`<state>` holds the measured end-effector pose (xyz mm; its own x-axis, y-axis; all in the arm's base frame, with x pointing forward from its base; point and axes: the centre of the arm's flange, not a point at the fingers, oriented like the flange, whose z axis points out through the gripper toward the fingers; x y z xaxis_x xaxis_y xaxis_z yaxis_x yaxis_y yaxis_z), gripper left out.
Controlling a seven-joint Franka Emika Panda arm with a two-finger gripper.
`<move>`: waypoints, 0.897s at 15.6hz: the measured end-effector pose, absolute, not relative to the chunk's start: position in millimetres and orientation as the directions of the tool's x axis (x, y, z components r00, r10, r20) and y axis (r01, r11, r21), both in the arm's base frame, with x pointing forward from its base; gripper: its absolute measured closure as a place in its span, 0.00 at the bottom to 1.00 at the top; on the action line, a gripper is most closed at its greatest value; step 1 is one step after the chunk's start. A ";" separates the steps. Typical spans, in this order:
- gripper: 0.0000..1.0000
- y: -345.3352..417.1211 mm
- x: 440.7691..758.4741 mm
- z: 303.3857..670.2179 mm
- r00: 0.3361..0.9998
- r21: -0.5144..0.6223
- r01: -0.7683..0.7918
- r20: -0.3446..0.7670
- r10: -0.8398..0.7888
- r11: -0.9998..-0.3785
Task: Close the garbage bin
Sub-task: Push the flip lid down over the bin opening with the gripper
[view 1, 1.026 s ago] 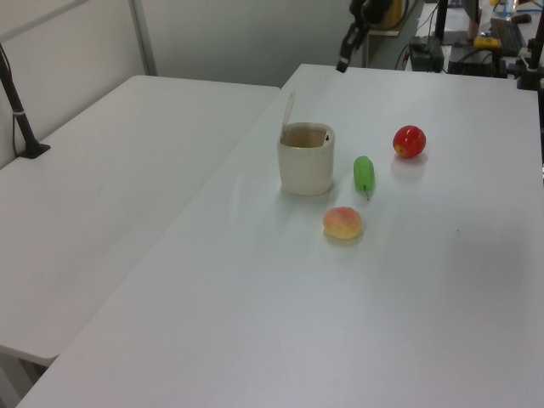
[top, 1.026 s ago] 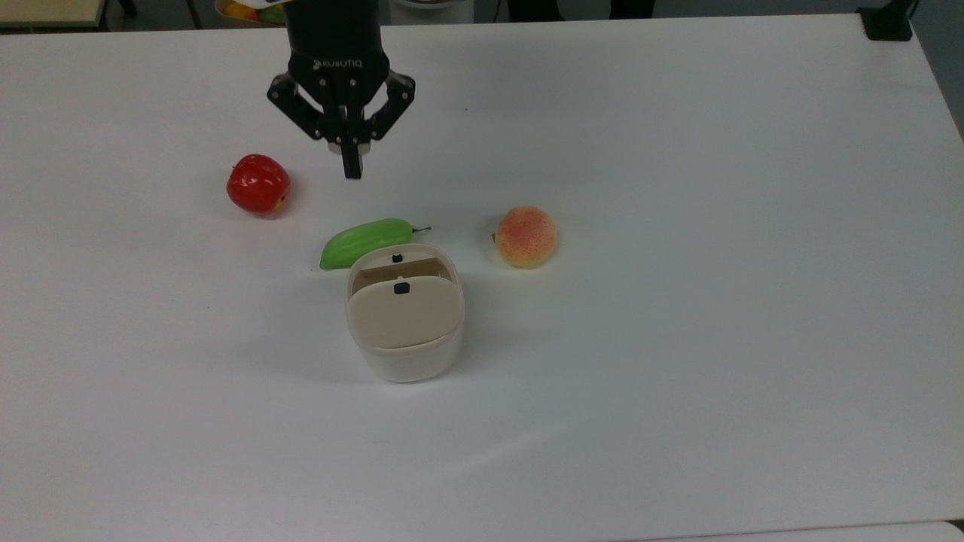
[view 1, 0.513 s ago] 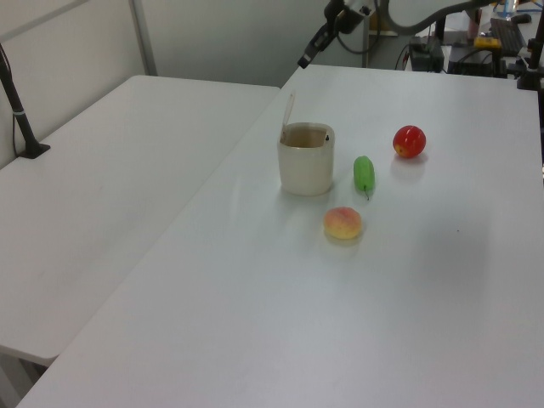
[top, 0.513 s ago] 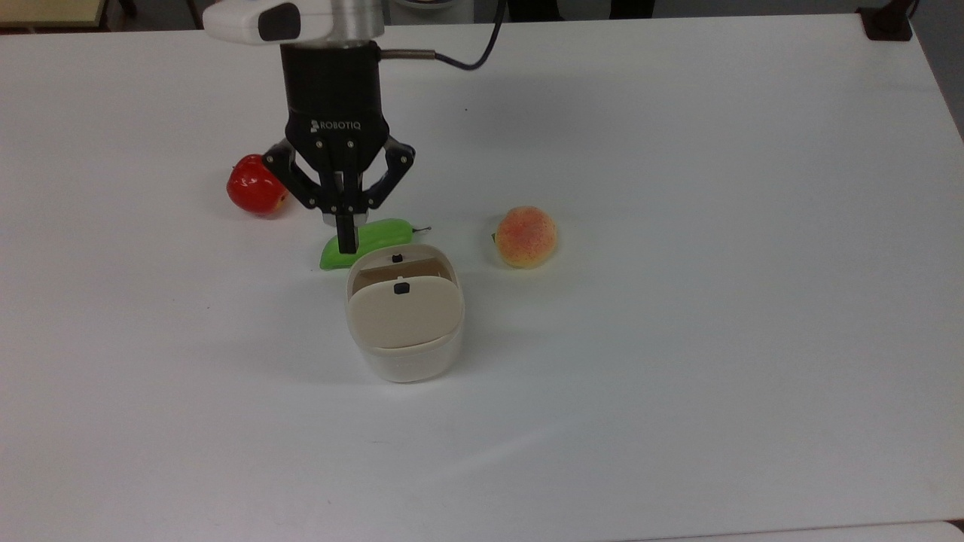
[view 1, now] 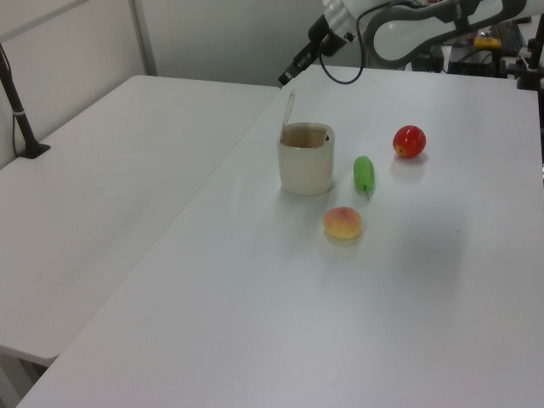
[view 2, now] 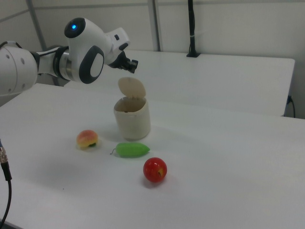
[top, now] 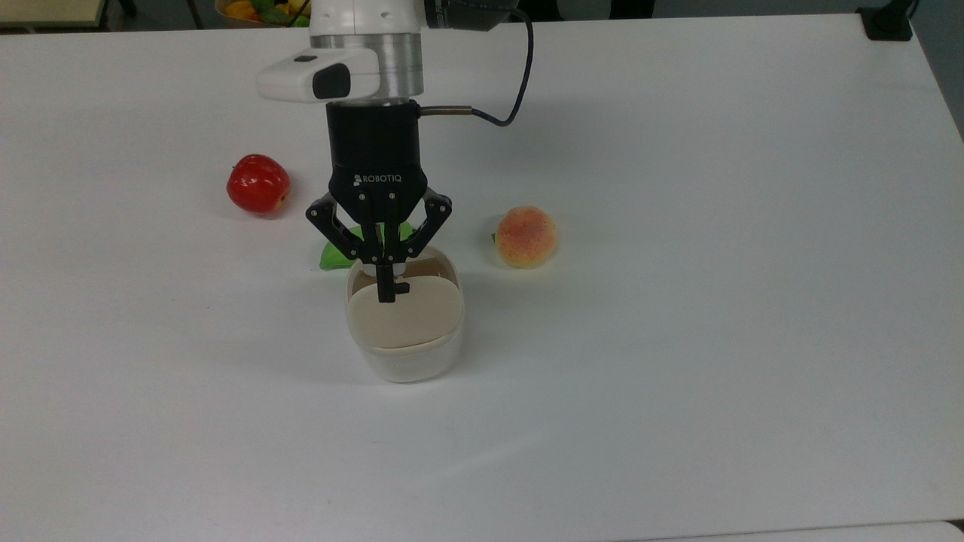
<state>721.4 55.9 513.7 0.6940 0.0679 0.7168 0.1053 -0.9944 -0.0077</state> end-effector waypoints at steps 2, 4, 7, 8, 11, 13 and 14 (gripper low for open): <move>0.99 56.2 722.6 509.7 0.698 -0.008 0.106 0.713 0.068 -0.994; 0.99 56.7 723.0 508.3 0.699 -0.008 0.106 0.712 0.069 -0.994; 0.99 57.6 722.8 505.7 0.712 -0.009 0.108 0.698 0.072 -0.994; 0.99 58.1 722.4 502.8 0.732 -0.009 0.111 0.677 0.076 -0.994; 0.99 58.9 720.6 498.6 0.781 0.008 0.138 0.613 0.114 -0.990; 0.99 58.9 718.6 497.3 0.809 0.018 0.160 0.570 0.142 -0.987; 0.99 58.8 717.1 496.3 0.825 0.020 0.168 0.544 0.151 -0.986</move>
<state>717.1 58.8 496.3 0.8253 0.1514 0.5441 0.1679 -0.9856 0.0197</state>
